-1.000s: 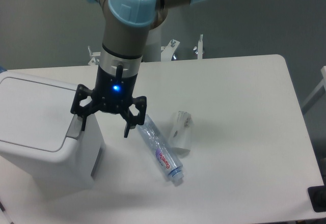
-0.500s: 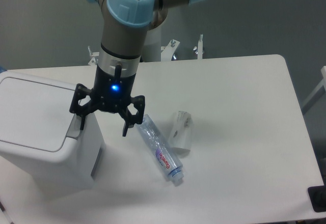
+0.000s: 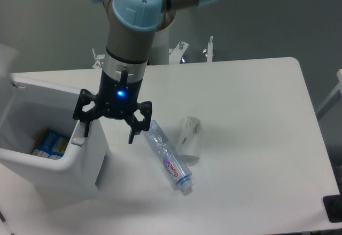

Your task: Open the trash can

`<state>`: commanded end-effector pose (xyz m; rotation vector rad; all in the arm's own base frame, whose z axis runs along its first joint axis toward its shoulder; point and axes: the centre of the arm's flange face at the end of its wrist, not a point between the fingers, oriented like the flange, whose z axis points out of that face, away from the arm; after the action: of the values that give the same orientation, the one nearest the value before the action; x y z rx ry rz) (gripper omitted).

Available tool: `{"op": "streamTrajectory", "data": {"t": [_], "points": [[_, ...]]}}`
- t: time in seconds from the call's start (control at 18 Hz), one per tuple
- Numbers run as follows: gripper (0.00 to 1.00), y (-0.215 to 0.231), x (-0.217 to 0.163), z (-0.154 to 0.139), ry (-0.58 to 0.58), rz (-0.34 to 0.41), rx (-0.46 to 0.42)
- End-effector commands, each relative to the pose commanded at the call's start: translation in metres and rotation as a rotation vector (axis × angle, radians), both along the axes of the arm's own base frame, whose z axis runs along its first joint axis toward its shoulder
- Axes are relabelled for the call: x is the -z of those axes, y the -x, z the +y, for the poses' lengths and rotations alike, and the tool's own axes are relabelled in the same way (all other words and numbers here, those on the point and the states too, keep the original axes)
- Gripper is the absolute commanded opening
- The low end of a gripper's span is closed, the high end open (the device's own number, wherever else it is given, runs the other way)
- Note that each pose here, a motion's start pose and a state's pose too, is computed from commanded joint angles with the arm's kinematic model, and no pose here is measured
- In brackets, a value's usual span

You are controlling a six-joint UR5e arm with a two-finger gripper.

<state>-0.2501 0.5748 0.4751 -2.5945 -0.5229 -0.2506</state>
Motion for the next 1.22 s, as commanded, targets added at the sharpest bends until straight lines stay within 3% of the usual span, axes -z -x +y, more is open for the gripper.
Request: {"op": "streamTrajectory", "data": {"t": [0.39,0.61,0.72,0.94,1.22], "points": [[1.00,0.005,-0.011,0.003,-0.020,0.023,0.010],[1.00,0.053,-0.021,-0.009,-0.047,0.064,-0.034],[1.00,0.078,-0.016,-0.019,-0.051,0.109,-0.008],[1.00,0.131,0.016,-0.052,0.072,0.220,0.023],[1.00,0.177,0.053,-0.098,0.236,0.328,0.161]]}}
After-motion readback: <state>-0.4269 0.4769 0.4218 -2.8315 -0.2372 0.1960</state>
